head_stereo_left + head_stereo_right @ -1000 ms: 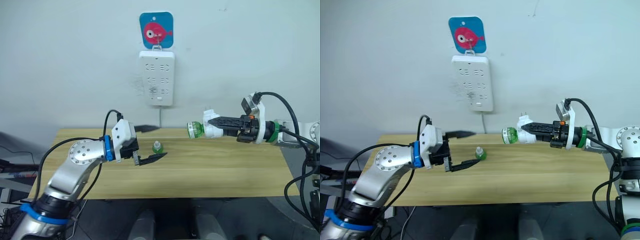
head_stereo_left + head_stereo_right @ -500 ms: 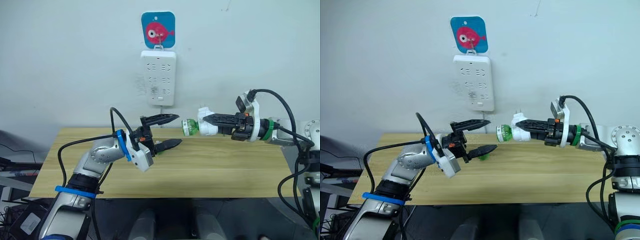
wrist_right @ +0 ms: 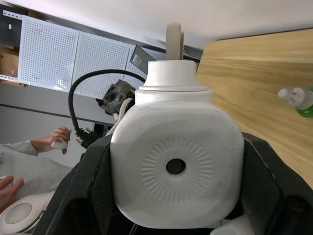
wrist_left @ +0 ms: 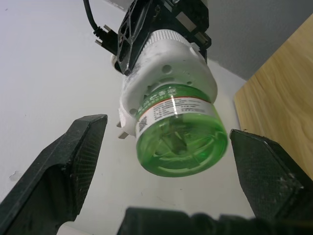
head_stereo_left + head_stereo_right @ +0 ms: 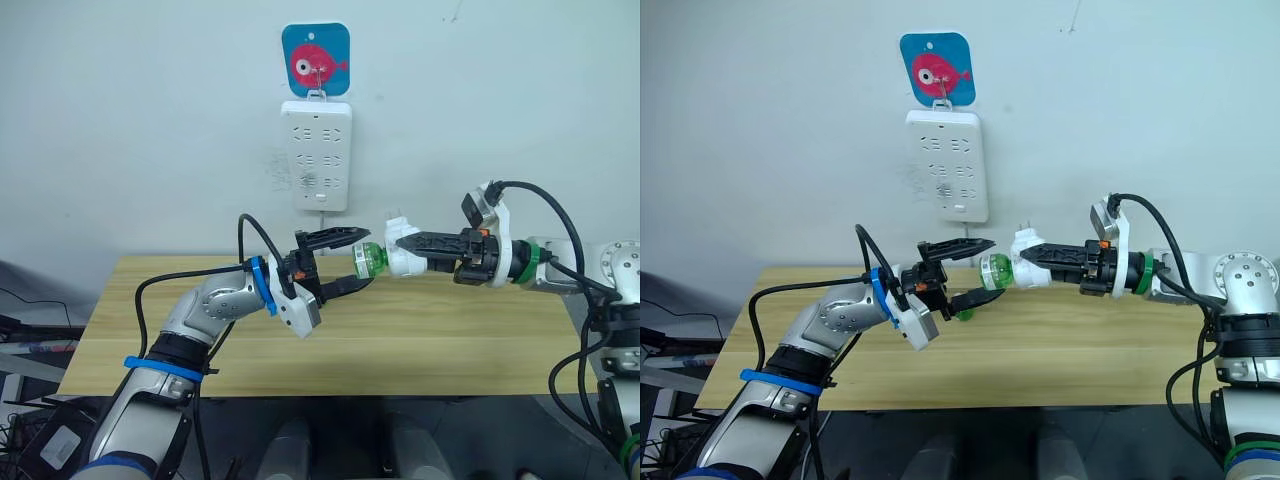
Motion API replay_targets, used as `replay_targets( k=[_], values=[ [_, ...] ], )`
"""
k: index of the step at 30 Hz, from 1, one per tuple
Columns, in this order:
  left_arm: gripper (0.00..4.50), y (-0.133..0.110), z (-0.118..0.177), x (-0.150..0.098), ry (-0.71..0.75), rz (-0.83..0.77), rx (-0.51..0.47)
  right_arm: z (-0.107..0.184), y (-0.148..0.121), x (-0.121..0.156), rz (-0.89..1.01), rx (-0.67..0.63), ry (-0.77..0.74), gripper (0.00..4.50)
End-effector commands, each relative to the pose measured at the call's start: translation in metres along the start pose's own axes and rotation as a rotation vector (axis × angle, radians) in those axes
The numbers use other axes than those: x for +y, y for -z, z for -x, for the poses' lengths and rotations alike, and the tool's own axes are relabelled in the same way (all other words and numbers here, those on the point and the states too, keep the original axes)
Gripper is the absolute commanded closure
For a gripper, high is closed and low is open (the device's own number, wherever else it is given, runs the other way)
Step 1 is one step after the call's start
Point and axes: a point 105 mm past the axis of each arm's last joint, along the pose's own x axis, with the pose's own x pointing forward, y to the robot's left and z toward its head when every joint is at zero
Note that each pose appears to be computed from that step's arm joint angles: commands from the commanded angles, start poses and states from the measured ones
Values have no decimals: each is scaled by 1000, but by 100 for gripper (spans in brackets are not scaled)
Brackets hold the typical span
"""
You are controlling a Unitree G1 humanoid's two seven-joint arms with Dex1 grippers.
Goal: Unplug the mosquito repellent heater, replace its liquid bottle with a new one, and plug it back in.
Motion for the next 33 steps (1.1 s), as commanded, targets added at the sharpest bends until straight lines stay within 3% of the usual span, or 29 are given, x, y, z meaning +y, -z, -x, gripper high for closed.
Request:
replay_targets(
  k=[1,5,11,16,19,21,23,30,33],
  values=[
    [111,-8,-4,9,-38,-26,-47,0,-2,16,39,-5,-64,153],
    [224,-14,-3,6,-25,-22,-75,0,-3,15,31,-9,-62,153],
    [224,-16,-4,5,-17,69,-70,0,-2,14,29,2,-56,153],
    [224,-18,-8,17,22,635,-55,7,7,19,48,62,-69,153],
    [224,-27,-6,30,101,1087,-90,12,14,23,53,107,-77,153],
    [224,-25,-2,38,126,1502,-82,13,18,23,66,128,-70,153],
    [224,-23,3,35,147,1773,-48,14,19,25,71,131,-75,153],
    [224,-27,24,-3,191,2327,55,13,22,30,95,149,-83,153],
    [224,-30,32,-12,182,2452,66,14,23,26,106,146,-49,153]
  ],
)
